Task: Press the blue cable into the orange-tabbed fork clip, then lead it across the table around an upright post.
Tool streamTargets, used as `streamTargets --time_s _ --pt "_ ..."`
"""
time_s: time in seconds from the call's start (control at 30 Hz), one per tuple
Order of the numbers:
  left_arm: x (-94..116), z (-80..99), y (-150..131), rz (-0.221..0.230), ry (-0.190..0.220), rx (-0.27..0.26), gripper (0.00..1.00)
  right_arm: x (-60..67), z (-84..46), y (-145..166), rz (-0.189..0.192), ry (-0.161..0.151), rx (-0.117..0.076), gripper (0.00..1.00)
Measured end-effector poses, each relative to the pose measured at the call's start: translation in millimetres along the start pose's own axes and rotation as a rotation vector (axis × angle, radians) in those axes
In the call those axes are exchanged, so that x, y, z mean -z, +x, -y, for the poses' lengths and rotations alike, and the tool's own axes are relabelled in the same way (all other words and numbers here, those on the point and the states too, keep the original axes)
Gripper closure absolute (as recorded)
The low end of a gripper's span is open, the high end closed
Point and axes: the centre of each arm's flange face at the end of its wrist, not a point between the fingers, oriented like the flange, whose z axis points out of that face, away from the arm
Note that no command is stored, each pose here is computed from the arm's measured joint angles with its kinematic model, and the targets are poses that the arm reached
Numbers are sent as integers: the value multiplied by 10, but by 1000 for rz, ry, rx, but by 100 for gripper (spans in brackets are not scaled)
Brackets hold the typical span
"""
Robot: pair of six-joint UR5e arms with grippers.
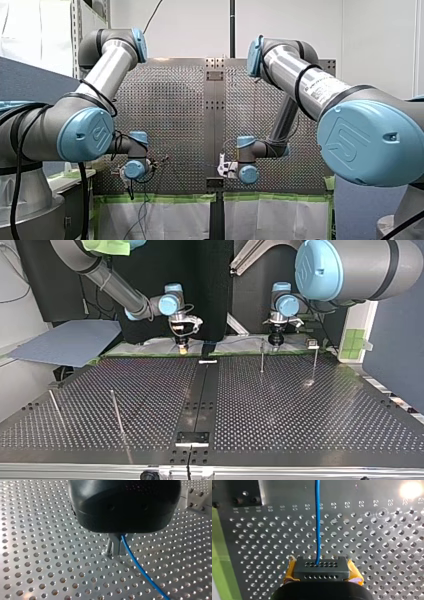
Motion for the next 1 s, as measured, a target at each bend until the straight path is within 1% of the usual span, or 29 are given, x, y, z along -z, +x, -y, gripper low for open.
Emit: streamTargets --time_s 0.17,0.3,0.47,0.6,0.63,0.67,0.7,0.73,0.77,0.83,0.87,0.93,0.97,1.0 --pt "-63 -19 -43 12 0 25 100 -119 -16 105 -13 -4 -2 100" --pt "-100 -38 -70 17 0 35 100 -204 -54 180 -11 -12 -3 100" --pt "-115 -63 -85 19 -3 38 100 -255 -149 210 -9 -26 -4 100" --pt "-127 -84 -100 26 -5 41 100 -260 -192 206 -1 -32 -4 100" --pt "-136 -90 -110 32 -4 44 100 -258 -196 204 2 -32 -4 100" --pt "-145 -94 -119 39 -2 46 96 -257 -199 202 4 -33 -3 100" --pt "-153 -98 -129 46 -1 47 96 -255 -200 200 6 -33 -3 100" --pt "-166 -106 -144 58 -2 46 91 -254 -201 198 7 -33 -3 100" --pt "-176 -114 -159 69 -4 44 89 -253 -201 196 9 -33 -2 100" --pt "-200 -137 -194 97 -14 38 89 -248 -201 190 14 -32 -1 100" --pt "-210 -146 -210 110 -19 37 86 -245 -202 185 17 -31 0 100" --pt "-228 -159 -236 131 -23 38 86 -242 -201 180 21 -30 1 100" --pt "-232 -162 -241 135 -22 39 82 -241 -201 178 22 -30 1 100" --pt "-234 -162 -243 135 -19 40 82 -240 -201 178 23 -29 1 100"
